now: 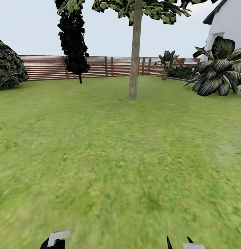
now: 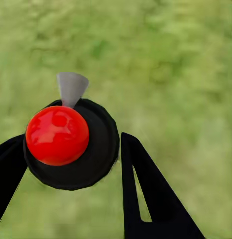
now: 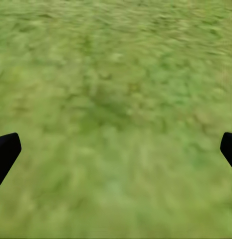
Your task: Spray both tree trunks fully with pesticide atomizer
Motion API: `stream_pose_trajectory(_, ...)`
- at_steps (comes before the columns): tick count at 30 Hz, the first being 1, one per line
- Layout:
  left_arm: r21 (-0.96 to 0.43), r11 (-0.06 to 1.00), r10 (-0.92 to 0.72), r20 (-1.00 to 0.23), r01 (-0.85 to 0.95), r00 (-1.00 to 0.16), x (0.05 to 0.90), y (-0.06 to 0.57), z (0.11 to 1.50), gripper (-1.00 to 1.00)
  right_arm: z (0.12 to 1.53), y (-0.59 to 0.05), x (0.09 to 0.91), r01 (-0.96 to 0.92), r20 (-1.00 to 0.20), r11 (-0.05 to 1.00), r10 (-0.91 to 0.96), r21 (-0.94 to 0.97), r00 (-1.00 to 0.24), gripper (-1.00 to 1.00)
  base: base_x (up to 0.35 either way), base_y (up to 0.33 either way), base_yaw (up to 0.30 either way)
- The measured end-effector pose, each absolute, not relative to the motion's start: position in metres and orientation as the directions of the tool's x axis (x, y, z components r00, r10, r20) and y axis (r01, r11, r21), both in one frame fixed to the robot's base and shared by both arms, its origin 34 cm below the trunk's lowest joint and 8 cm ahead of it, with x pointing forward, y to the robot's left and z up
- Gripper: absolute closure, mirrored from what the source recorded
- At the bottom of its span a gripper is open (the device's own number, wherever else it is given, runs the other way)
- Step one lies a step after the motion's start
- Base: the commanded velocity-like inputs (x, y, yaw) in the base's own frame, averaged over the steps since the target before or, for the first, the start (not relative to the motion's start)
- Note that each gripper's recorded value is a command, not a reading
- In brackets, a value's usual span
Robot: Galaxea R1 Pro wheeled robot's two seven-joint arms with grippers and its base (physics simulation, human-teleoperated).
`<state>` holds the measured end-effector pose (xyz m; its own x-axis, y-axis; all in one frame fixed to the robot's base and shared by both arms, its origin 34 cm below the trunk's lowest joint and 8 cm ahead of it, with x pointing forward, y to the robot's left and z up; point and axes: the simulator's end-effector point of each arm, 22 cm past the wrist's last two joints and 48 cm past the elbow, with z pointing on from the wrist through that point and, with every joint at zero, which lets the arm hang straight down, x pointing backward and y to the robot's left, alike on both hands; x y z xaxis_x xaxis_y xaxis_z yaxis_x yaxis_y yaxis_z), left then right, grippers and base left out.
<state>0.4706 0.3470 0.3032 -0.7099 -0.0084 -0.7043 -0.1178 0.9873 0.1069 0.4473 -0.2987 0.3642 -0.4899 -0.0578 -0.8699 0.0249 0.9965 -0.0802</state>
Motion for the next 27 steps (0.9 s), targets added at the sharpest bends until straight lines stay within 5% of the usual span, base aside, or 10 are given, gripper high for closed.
stream_pose_trajectory(27,0.107,0.987,-0.008,-0.703,-0.117,-0.711,0.4700,0.3469,0.3028,1.00,0.3642,-0.2987,0.4473,0.025,-0.870,0.996,-0.058,-0.080,-0.490,-1.00,0.343,0.000,0.000)
